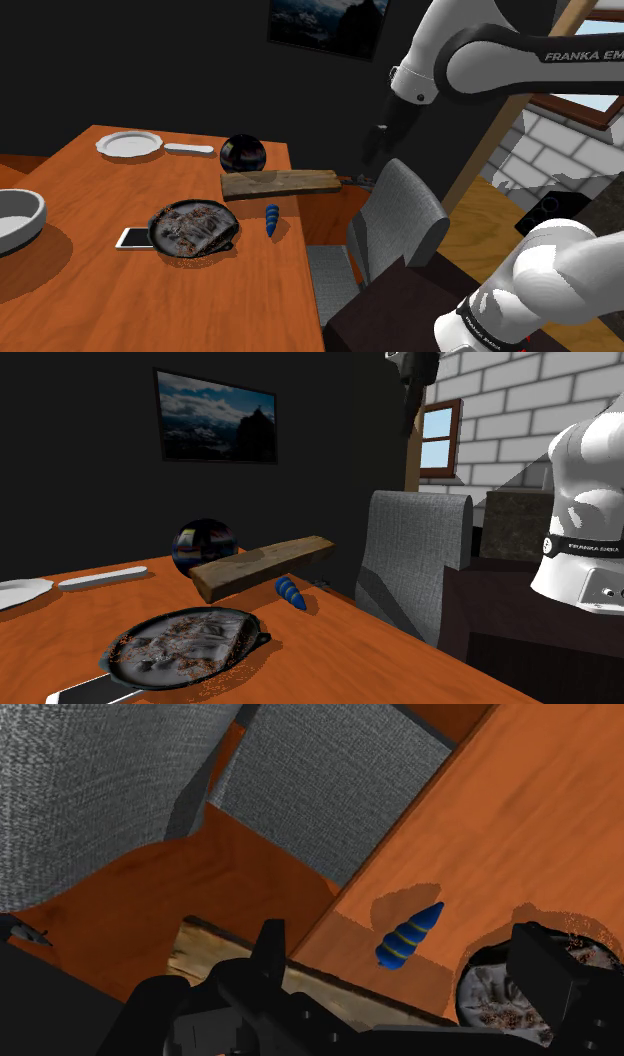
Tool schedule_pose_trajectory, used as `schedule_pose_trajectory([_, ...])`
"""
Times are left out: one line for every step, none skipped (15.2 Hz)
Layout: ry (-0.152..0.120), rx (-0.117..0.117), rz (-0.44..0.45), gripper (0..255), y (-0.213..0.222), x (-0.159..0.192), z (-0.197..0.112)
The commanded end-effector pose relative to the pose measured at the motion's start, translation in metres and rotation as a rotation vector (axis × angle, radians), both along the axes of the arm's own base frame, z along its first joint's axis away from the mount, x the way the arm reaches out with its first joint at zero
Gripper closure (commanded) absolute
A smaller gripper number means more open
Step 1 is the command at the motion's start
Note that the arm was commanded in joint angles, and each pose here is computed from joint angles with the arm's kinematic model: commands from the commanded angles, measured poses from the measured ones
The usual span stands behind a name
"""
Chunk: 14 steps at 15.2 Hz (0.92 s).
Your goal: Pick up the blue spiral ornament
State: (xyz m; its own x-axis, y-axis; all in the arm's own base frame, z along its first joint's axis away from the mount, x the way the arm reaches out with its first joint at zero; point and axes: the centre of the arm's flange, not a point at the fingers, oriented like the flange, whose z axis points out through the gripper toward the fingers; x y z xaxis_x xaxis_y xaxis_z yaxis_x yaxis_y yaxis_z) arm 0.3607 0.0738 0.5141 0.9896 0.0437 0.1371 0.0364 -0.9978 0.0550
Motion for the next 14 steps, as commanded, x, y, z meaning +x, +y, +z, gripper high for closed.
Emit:
schedule_pose_trajectory([-0.009, -0.006, -0.028, 0, 0.010, 0.013, -0.022])
schedule_pose_trajectory([-0.011, -0.009, -0.042, 0, 0.016, 0.020, -0.033])
schedule_pose_trajectory([-0.014, -0.013, -0.055, 0, 0.021, 0.026, -0.044])
schedule_pose_trajectory([-0.017, -0.016, -0.069, 0, 0.025, 0.032, -0.055])
schedule_pose_trajectory([-0.020, -0.020, -0.082, 0, 0.030, 0.039, -0.065])
schedule_pose_trajectory([-0.023, -0.023, -0.096, 0, 0.035, 0.046, -0.076])
schedule_pose_trajectory([-0.026, -0.027, -0.109, 0, 0.039, 0.052, -0.087])
schedule_pose_trajectory([-0.029, -0.030, -0.123, 0, 0.044, 0.059, -0.097])
schedule_pose_trajectory([-0.031, -0.034, -0.136, 0, 0.048, 0.066, -0.108])
schedule_pose_trajectory([-0.034, -0.037, -0.150, 0, 0.052, 0.073, -0.119])
schedule_pose_trajectory([-0.037, -0.041, -0.163, 0, 0.056, 0.080, -0.129])
schedule_pose_trajectory([-0.040, -0.044, -0.177, 0, 0.060, 0.087, -0.140])
schedule_pose_trajectory([-0.043, -0.048, -0.190, 0, 0.064, 0.095, -0.151])
schedule_pose_trajectory([-0.046, -0.051, -0.203, 0, 0.067, 0.102, -0.161])
